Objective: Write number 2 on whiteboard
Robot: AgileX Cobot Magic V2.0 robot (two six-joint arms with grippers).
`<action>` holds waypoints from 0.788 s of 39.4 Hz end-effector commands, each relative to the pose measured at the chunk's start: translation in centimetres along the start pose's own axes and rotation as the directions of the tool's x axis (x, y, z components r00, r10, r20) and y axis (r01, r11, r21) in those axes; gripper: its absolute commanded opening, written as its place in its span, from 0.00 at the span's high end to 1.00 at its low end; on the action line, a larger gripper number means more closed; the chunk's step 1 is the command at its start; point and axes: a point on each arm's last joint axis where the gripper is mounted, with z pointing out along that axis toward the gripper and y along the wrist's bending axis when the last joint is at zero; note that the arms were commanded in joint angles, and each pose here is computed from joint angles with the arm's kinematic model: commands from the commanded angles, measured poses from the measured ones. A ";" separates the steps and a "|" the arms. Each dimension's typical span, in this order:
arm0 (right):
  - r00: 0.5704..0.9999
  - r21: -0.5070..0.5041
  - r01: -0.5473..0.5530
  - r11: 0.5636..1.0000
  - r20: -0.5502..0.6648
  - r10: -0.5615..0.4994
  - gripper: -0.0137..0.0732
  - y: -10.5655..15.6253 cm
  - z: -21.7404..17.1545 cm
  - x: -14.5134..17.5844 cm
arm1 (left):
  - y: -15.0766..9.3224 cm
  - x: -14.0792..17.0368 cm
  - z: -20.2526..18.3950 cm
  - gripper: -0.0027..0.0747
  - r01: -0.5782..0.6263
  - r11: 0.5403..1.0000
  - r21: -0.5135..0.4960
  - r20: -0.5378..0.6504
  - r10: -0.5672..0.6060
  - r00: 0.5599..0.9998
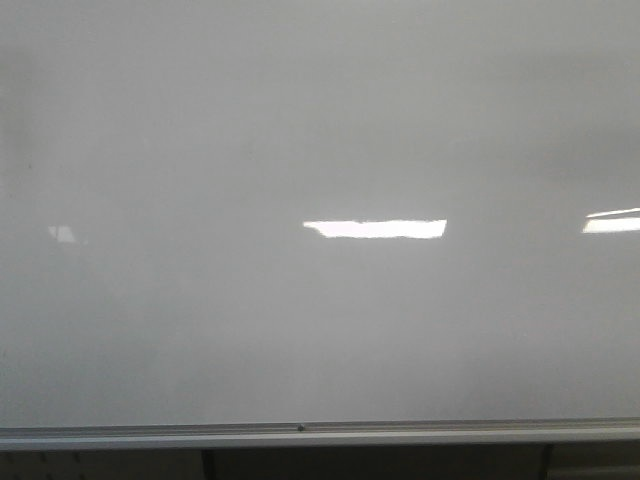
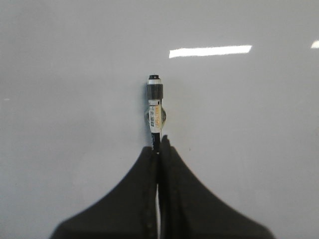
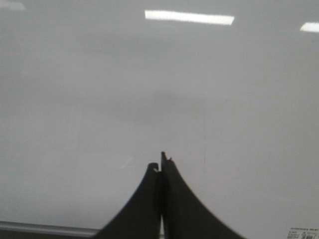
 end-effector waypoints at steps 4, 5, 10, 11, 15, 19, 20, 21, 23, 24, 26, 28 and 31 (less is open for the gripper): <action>1.000 -0.001 0.003 1.000 -0.004 -0.003 0.92 0.0 1.2 -0.9 | -0.1 -0.9 1.3 0.99 0.011 1.000 0.010 -0.004 -0.011 1.000; 1.000 -0.002 0.003 1.000 -0.014 -0.003 0.91 0.0 1.4 -0.9 | -0.1 -0.7 1.4 0.99 0.011 1.000 0.011 -0.023 -0.011 1.000; 1.000 -0.002 0.003 1.000 -0.022 -0.003 0.70 0.0 1.5 -0.8 | -0.1 -0.4 2.1 0.78 0.006 1.000 0.010 -0.068 -0.005 0.998; 1.000 -0.002 0.003 1.000 -0.022 -0.003 0.63 0.0 1.5 -0.8 | -0.1 -0.3 2.2 0.72 0.006 1.000 0.010 -0.076 -0.005 0.997; 1.000 -0.002 0.003 1.000 -0.022 -0.003 0.38 0.0 1.5 -0.8 | -0.1 -0.2 2.6 0.42 0.006 1.000 0.010 -0.092 -0.005 0.996; 1.000 -0.002 0.003 1.000 -0.022 -0.003 0.20 0.0 1.5 -0.8 | 0.0 0.0 3.2 0.22 0.007 1.000 0.010 -0.112 -0.006 0.994; 1.000 -0.002 0.003 1.000 -0.020 -0.003 0.18 0.0 1.5 -0.8 | -0.1 0.1 3.4 0.19 0.007 1.000 0.011 -0.121 -0.006 0.993; 1.000 -0.002 0.003 1.000 -0.020 -0.003 0.17 0.0 1.5 -0.8 | -0.1 0.2 3.7 0.17 0.007 1.000 0.012 -0.128 -0.005 0.992; 1.000 -0.002 0.003 1.000 -0.017 -0.003 0.17 0.0 1.5 -0.9 | -0.1 0.2 4.1 0.18 0.007 1.000 0.012 -0.138 -0.006 0.990; 1.000 -0.002 0.003 1.000 -0.017 -0.003 0.18 0.0 1.5 -0.9 | -0.1 0.2 4.3 0.18 0.008 1.000 0.011 -0.138 -0.006 0.990; 1.000 -0.002 0.003 1.000 -0.017 -0.003 0.18 0.0 1.5 -0.9 | 0.0 0.2 5.0 0.19 0.008 1.000 0.011 -0.154 -0.006 0.988; 1.000 -0.002 0.003 1.000 -0.017 -0.003 0.18 0.0 1.5 -0.9 | 0.0 0.1 5.6 0.19 0.011 1.000 0.011 -0.166 -0.009 0.986; 1.000 -0.002 0.003 1.000 -0.016 -0.003 0.18 0.0 1.5 -0.9 | 0.0 0.0 6.6 0.19 0.021 1.000 0.013 -0.185 -0.019 0.983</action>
